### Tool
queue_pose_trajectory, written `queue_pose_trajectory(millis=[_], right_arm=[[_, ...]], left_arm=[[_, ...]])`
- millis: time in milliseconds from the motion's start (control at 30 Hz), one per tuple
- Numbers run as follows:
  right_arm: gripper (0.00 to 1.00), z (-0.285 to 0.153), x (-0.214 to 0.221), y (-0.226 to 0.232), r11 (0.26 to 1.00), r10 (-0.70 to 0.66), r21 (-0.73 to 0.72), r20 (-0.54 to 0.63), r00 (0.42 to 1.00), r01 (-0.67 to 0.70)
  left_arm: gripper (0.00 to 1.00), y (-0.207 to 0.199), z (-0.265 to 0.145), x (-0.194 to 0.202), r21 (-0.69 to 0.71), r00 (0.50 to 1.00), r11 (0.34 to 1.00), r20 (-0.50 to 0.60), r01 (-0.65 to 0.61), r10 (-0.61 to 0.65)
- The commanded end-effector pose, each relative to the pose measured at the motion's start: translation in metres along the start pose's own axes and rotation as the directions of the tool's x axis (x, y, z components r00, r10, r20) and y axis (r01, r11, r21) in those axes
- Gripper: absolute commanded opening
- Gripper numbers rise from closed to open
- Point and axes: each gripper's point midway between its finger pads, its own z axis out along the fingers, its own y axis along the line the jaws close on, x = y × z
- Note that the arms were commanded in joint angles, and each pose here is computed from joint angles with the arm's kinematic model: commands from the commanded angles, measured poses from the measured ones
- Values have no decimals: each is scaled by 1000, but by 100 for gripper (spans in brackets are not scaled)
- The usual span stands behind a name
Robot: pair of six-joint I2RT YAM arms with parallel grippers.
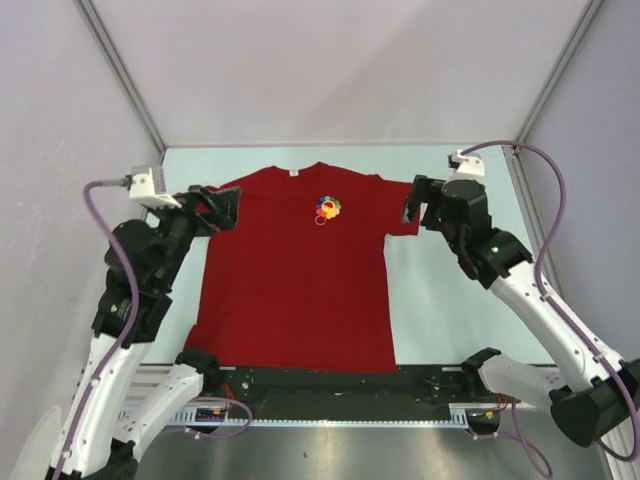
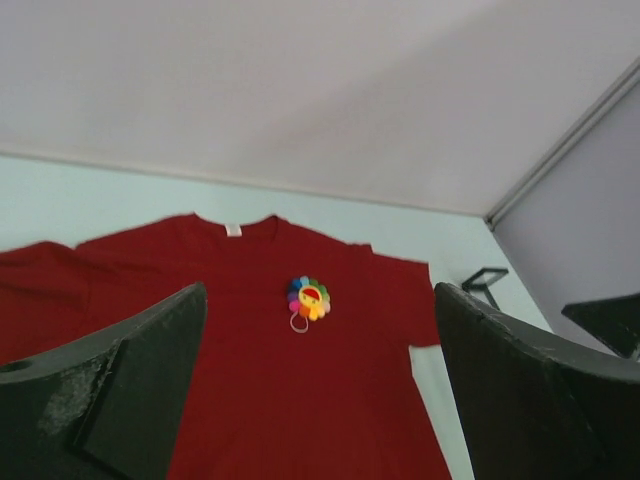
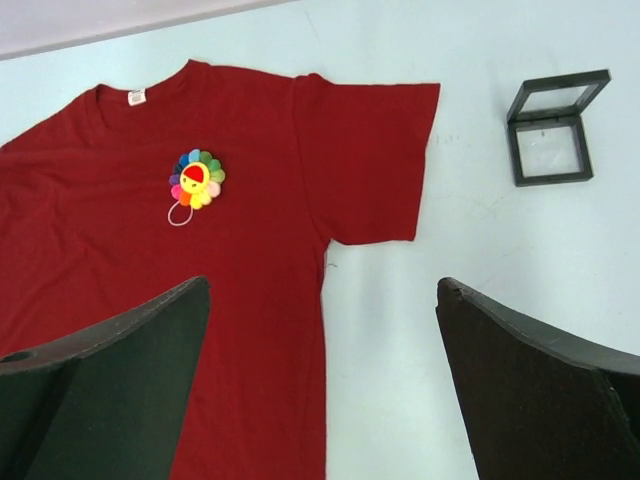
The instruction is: Remove the brooch from the garment
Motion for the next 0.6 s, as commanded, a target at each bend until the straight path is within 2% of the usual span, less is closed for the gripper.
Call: queue_pose_trajectory(millis=[0, 133, 167, 267, 367, 500, 533, 567], right_arm=[[100, 13, -26, 15, 998, 56, 34, 93, 994, -60], [100, 63, -11, 37, 988, 104, 108, 99, 990, -115], [100, 73, -14, 42, 978, 154, 124, 111, 982, -167], [100, 107, -2, 66, 980, 139, 136, 71, 988, -148], [100, 136, 18, 95, 990, 117, 70, 26, 993, -119], [100, 180, 33, 115, 980, 196, -25, 14, 980, -196], [99, 187, 34, 126, 975, 204, -90, -2, 979, -203], [100, 204, 50, 124, 978, 189, -83, -29, 982, -191]], left_arm=[[100, -10, 15, 24, 55, 995, 998, -101, 29, -23], [100, -24, 44, 47, 118, 982, 990, -182, 80, -58], [100, -23, 56, 61, 113, 972, 989, -225, 93, -65], [99, -28, 80, 81, 132, 956, 984, -282, 121, -80], [99, -28, 102, 92, 123, 949, 981, -295, 150, -108], [93, -21, 131, 105, 83, 947, 980, -283, 180, -150], [91, -17, 136, 109, 61, 946, 980, -279, 187, -163], [91, -18, 141, 110, 66, 946, 975, -267, 210, -185]])
